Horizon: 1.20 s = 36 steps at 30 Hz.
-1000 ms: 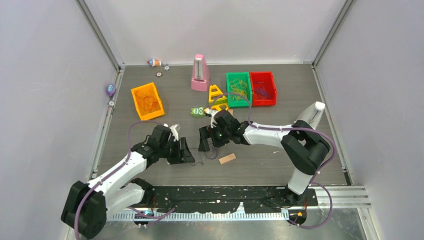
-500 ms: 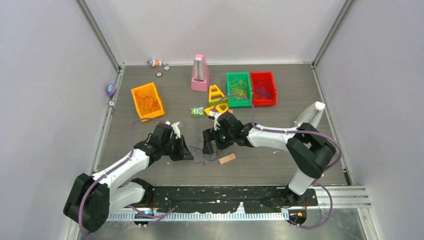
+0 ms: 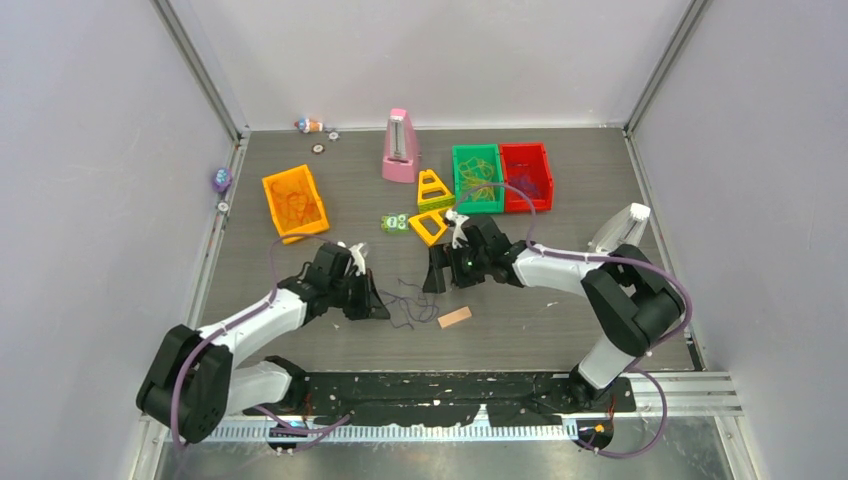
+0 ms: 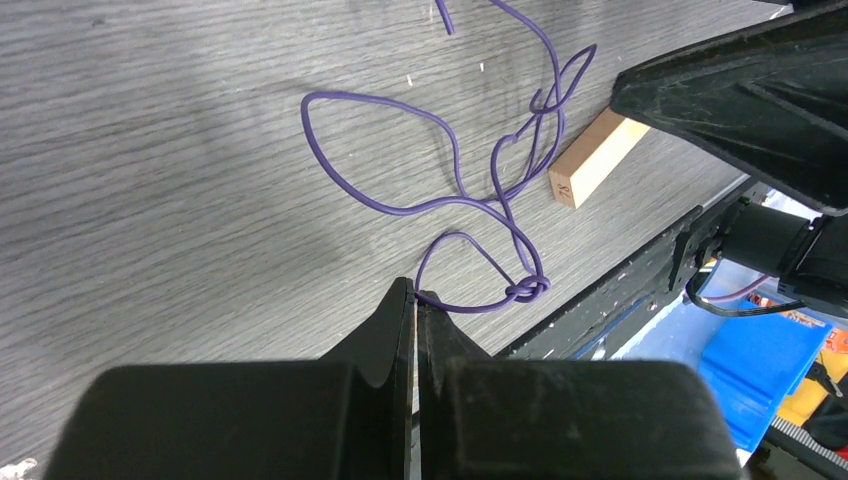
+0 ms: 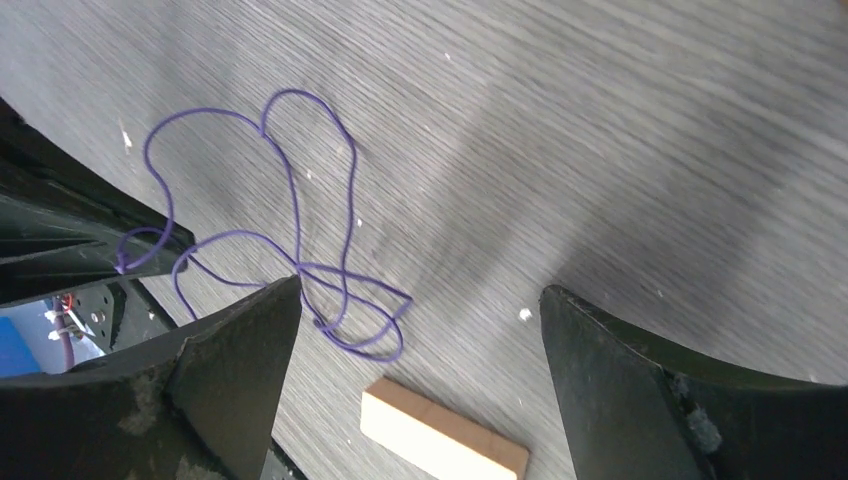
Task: Untangle the cables
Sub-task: Pick up the cable from the bin.
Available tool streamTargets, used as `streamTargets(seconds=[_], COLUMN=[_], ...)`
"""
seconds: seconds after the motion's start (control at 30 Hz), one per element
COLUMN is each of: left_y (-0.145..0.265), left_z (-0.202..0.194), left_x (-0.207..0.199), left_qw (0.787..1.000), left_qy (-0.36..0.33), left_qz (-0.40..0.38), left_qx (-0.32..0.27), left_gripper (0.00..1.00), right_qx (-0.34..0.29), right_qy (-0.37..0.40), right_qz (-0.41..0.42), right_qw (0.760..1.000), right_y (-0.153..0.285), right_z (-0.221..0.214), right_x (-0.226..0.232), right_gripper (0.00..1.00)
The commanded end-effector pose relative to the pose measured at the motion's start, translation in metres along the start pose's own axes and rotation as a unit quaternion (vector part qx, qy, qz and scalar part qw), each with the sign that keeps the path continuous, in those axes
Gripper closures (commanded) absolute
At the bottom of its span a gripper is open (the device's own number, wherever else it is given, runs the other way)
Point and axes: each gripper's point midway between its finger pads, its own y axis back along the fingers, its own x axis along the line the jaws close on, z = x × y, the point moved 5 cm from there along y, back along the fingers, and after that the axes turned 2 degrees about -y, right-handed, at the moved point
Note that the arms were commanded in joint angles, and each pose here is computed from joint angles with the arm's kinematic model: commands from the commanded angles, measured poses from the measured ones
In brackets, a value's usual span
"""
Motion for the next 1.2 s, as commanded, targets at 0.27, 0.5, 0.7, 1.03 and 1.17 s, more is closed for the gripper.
streamTargets(seconds=[0.27,0.5,0.7,1.03,1.17], left_y=[-0.008,-0.013,-0.014,-0.016,-0.016], left_z=[0.021,0.022,0.022,0.022,0.022], left_x=[-0.023,-0.023,-0.023,-0.02,-0.02], left_qw=[0.998,0.998,0.998,0.997,0.997], left_qy=[-0.022,-0.015,-0.013,0.0,0.001], left_qz=[-0.058,-0.058,-0.061,-0.068,-0.069], left_qx=[0.001,0.007,0.013,0.026,0.027], left_gripper=[1.0,1.0,1.0,1.0,1.0], right_qx=[0.021,0.014,0.003,-0.002,0.002], right_qy=[-0.001,0.014,0.017,0.04,0.052], right_qz=[0.084,0.105,0.121,0.13,0.131], right_qw=[0.996,0.994,0.993,0.991,0.99], right_y=[-0.025,-0.026,-0.026,-0.025,-0.021], right_z=[-0.011,-0.016,-0.022,-0.027,-0.031], right_x=[0.029,0.044,0.05,0.056,0.055], right_gripper=[0.05,0.04,0.04,0.03,0.04])
